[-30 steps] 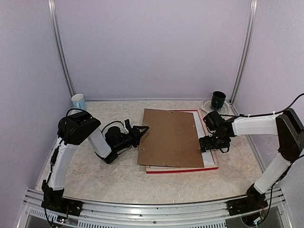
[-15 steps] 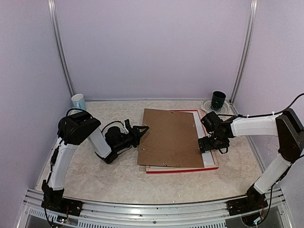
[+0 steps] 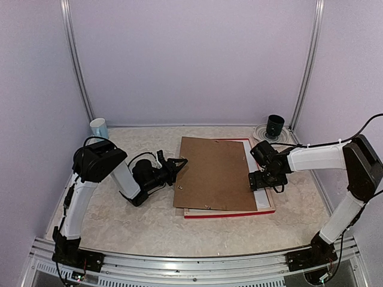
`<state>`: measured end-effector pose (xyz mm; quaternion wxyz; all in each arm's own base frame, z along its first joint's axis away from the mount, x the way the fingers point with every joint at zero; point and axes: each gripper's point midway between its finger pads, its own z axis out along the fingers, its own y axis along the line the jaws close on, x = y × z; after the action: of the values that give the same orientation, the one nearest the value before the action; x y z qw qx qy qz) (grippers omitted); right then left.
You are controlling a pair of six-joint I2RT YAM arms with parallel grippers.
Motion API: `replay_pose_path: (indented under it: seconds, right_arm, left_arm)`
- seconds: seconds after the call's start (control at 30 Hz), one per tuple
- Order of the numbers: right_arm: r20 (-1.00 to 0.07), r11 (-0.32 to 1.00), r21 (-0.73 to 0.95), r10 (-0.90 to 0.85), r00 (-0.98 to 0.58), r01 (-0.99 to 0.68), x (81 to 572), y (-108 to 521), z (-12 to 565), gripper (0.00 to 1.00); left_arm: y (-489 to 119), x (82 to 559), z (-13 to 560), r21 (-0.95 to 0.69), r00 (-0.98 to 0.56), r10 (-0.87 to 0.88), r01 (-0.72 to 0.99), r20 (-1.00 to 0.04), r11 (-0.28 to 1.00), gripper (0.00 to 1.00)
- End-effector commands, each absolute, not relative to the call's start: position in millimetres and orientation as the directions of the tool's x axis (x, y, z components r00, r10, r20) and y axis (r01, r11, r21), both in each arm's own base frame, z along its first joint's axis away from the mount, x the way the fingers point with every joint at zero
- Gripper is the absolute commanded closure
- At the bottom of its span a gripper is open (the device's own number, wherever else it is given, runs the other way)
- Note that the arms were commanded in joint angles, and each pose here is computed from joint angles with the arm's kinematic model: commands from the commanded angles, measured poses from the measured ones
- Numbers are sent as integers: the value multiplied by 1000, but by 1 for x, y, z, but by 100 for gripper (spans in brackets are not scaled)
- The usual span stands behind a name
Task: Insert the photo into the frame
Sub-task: Adjust the fastener on the backboard, then place the photo in the frame body.
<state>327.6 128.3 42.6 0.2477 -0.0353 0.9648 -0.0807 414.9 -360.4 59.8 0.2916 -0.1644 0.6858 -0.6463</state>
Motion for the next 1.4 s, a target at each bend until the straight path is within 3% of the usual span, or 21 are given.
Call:
replay_pose_path:
  seconds: [0.0,0.5,0.83,1.07,1.37]
  right_arm:
    - [-517,987,-160,-97,-851,-16,343,140,45,1]
    - [-528,984,-175,-106,-843,-14,353,142,53,1]
    - [-547,991,-130,-38,-836,40,368,125,62,1]
    - [-573,990,-102,26,-819,103,378,103,74,1]
    - [-573,987,-42,103,-813,155,376,85,65,1]
  left_arm:
    - [-357,393,-22,-964,-820,-553,-5,-148,265,61]
    - [-353,396,-25,-959,-817,-556,-12,-153,282,60]
    - [-340,395,-28,-904,-792,-562,-32,-238,427,54]
    - [-342,389,-22,-886,-784,-563,-36,-262,462,52]
    - [-346,391,-9,-847,-753,-555,8,-354,531,57]
